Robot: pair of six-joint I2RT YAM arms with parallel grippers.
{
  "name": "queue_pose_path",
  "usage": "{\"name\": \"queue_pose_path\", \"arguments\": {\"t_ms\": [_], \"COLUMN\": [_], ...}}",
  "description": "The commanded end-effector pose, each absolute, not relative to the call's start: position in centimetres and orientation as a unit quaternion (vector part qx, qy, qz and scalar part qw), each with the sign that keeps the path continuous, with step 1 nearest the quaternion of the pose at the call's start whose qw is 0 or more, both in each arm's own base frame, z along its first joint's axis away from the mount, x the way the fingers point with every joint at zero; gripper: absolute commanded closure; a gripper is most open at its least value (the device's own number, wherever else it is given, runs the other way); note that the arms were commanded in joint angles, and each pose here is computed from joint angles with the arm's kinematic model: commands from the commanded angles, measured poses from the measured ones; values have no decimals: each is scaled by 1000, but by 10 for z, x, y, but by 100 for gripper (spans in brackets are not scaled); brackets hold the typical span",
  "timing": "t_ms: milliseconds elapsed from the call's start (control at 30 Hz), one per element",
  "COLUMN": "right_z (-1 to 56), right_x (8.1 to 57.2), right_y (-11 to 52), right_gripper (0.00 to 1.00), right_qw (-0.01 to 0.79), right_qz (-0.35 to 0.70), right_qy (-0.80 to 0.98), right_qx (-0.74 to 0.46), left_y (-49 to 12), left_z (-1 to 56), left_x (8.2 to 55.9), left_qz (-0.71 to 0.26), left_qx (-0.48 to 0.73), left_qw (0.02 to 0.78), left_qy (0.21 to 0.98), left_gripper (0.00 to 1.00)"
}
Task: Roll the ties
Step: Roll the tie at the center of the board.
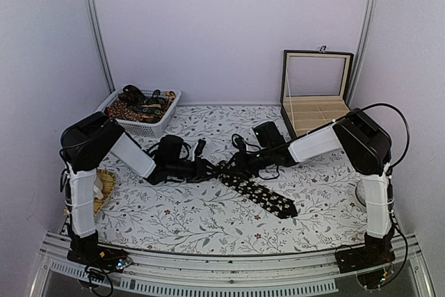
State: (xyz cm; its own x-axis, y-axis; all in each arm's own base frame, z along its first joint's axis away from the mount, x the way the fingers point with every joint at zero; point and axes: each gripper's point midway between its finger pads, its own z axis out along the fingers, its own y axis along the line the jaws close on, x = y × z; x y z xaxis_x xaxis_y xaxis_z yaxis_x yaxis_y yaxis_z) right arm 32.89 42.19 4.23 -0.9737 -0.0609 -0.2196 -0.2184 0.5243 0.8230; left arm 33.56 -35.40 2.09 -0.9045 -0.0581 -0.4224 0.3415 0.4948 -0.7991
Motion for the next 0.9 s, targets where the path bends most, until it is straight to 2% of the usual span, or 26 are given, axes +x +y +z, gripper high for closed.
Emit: {"name": "queue_pose_path", "arguments": {"t_ms": [0,100,267,467,633,867], "right_z": [16,20,31,85,141,159], "right_x": [311,311,310,314,315,306], "right_y": [410,413,413,402,370,294], "right_gripper": [70,69,64,59,53,52], "right_qw": [45,44,44,61,98,134], "right_qz": [444,449,456,499,521,515], "right_qy": [892,890,886,860,844,845], "right_qx": [-62,-68,-72,-84,-88,-45], "left_y": [-348,-350,-350,-351,-358,-351], "left_z": [-13,-11,-6,3,11,-6], "left_x": [328,329,330,334,339,332], "left_qz": [-458,-462,-449,-387,-264,-66], "left_qx": [67,70,89,138,219,333], "left_qw": [172,174,188,217,268,319], "left_qy": [870,867,869,885,900,885], "left_gripper": [72,86,100,100,100,100]}}
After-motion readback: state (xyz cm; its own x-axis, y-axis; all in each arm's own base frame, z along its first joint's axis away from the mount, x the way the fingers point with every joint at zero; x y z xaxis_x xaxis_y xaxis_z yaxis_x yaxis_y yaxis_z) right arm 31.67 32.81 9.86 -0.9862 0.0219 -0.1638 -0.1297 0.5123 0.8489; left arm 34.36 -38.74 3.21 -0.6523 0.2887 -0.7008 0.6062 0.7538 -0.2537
